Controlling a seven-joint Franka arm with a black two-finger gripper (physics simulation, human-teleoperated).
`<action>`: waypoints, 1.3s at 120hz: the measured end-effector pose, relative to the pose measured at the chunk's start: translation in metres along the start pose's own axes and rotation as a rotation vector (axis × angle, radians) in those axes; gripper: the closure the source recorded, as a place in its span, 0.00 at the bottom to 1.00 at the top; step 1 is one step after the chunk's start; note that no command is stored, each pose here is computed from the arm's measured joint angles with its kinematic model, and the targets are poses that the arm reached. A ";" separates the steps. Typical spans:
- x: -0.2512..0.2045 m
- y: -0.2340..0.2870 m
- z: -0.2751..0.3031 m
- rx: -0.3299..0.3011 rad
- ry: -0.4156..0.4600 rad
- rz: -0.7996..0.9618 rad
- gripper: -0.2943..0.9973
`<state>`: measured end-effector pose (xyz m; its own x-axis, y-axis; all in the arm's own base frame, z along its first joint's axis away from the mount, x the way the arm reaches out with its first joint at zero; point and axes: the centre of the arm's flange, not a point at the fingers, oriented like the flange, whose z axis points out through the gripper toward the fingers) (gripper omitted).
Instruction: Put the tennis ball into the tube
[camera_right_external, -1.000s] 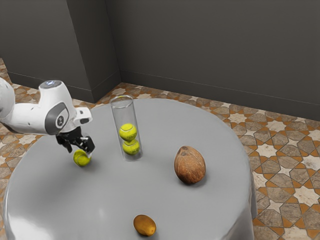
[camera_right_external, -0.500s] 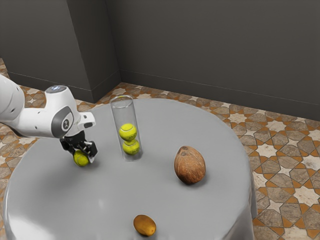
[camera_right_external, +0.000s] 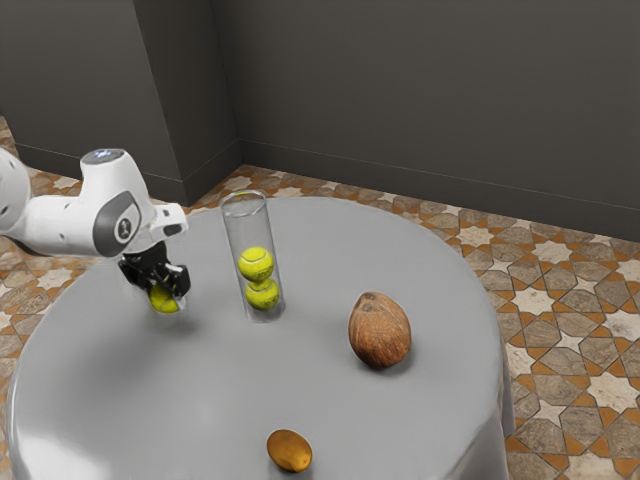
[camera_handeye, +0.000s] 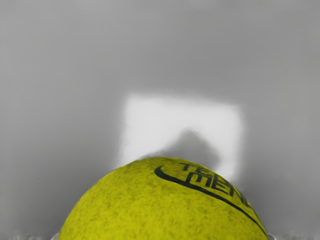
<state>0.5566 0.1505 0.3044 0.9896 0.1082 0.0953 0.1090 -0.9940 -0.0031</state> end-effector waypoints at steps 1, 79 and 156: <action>0.000 0.001 -0.003 0.000 0.002 0.001 0.47; 0.029 0.136 -0.240 -0.032 0.114 0.228 0.48; 0.080 0.148 -0.209 -0.056 0.066 0.253 0.48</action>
<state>0.6321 0.0093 0.5194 0.9761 -0.1432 0.1635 -0.1484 -0.9887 0.0196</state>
